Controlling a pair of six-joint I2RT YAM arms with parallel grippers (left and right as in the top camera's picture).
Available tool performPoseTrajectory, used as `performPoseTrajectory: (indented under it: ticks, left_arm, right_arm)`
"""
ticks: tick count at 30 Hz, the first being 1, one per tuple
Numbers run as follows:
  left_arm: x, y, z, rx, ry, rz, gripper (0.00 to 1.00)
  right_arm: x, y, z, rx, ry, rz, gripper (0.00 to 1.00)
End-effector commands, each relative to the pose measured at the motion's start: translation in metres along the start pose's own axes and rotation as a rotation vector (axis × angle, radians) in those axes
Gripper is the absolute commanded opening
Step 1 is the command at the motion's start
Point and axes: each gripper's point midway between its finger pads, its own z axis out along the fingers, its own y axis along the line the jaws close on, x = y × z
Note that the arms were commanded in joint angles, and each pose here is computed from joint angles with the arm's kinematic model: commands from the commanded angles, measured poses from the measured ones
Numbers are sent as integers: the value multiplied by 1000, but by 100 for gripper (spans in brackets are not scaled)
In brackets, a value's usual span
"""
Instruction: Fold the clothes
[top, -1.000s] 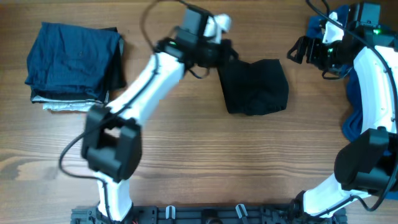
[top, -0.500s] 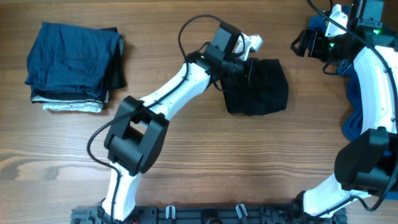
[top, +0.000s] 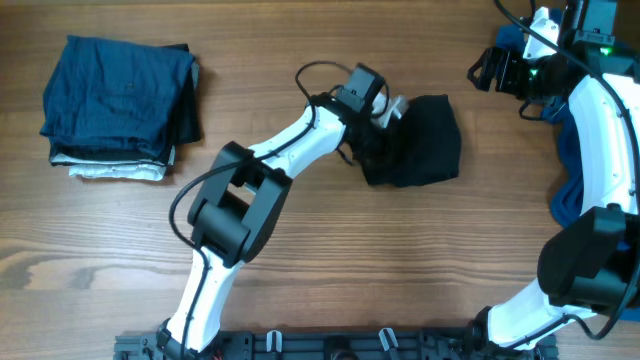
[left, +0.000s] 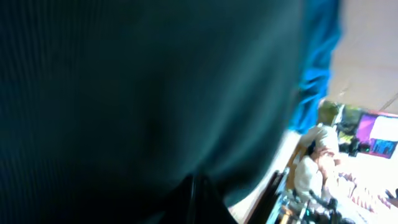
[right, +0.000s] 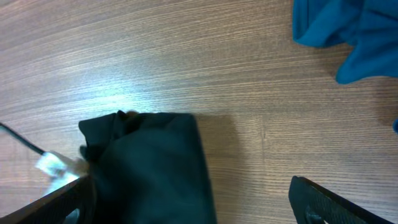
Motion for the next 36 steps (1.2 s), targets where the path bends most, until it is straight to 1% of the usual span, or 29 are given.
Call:
performPoseTrajectory:
  ticks: [1,6,9,11,13,18,20,22,25,27,29,32,36]
  left_arm:
    - [15,42,12,-122,56,9,4]
    - [18,72,13,-249,44,12,4]
    - [18,74,13,-258,41,11,4]
    - [14,66,10,-240,28,21,4]
    - [2,47,-2,-204,-4,47,4]
    - [-44,-43,-65,-100,-197,214,4]
    - [-54,-64,-78,-74,-253,259,4]
    - [-60,-75,-81,-34,-284,241,4]
    - [-59,-90,-70,94,-246,220,4]
    - [-58,-102,-58,207,-201,205,4]
    - [-57,-107,-46,275,-166,177,4]
    - [-55,-102,-24,299,-130,120,4]
    - [-47,-99,0,324,-82,102,4]
  right_arm:
    - [-3,0,-4,9,-15,-2,99]
    - [-3,0,-4,9,-15,-3,99]
    - [-3,0,-4,9,-15,-2,99]
    - [-3,0,-4,9,-15,-2,99]
    - [-3,0,-4,9,-15,-2,99]
    - [-3,0,-4,9,-15,-2,100]
    - [-3,0,-4,9,-15,-2,100]
    - [-3,0,-4,9,-15,-2,99]
    - [-3,0,-4,9,-15,-2,99]
    - [-3,0,-4,9,-15,-2,100]
    - [-3,0,-4,9,-15,-2,99]
    - [-3,0,-4,9,-15,-2,100]
    - [-3,0,-4,9,-15,-2,100]
